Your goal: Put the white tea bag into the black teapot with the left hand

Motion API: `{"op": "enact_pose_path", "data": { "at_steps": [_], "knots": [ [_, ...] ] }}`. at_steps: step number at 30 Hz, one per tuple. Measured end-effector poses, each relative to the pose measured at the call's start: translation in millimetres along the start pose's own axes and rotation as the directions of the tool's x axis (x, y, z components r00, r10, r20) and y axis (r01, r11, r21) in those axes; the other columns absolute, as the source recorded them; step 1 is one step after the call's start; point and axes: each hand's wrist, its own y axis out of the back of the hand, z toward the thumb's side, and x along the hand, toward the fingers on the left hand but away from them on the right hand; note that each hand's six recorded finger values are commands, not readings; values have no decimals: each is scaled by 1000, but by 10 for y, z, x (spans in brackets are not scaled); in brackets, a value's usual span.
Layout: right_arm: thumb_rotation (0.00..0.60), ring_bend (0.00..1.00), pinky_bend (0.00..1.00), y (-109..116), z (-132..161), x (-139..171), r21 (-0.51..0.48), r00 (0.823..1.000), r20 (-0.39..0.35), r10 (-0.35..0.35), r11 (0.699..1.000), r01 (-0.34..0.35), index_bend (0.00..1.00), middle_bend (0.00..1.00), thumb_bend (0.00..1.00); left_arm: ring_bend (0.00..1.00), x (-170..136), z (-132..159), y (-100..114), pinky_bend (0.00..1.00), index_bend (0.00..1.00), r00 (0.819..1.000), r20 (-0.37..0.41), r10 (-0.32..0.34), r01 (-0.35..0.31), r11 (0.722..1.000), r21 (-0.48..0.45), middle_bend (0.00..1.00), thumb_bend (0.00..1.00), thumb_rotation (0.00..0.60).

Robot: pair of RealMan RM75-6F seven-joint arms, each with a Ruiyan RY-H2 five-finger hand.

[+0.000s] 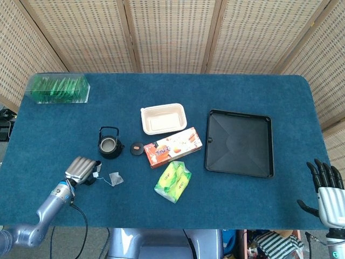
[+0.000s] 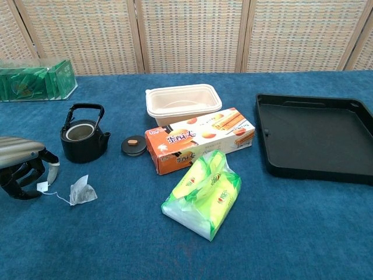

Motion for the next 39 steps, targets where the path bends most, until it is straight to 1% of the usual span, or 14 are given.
{"op": "enact_pose_path", "data": {
  "at_steps": [15, 21, 26, 39],
  "knots": [
    [600, 0, 90, 3, -9, 14, -2, 1000, 3, 0, 1000, 0, 96, 107, 16, 738, -19, 9, -5, 721, 539, 1000, 6, -4, 4, 1000, -17, 774, 342, 600],
    [600, 0, 90, 0, -7, 9, -1, 1000, 3, 0, 1000, 0, 96, 107, 16, 738, -33, 35, 17, 721, 574, 1000, 19, -7, 7, 999, -42, 773, 343, 600],
    [600, 0, 90, -6, -13, 14, -2, 1000, 5, 3, 1000, -3, 96, 107, 16, 739, -30, 51, 28, 721, 592, 1000, 26, -6, 7, 999, -43, 777, 343, 600],
    [600, 0, 90, -20, -20, 18, -1, 1000, 6, 7, 1000, -7, 97, 107, 16, 742, -19, 41, -19, 721, 661, 1000, 18, -21, 22, 998, -56, 784, 353, 600]
  ]
}}
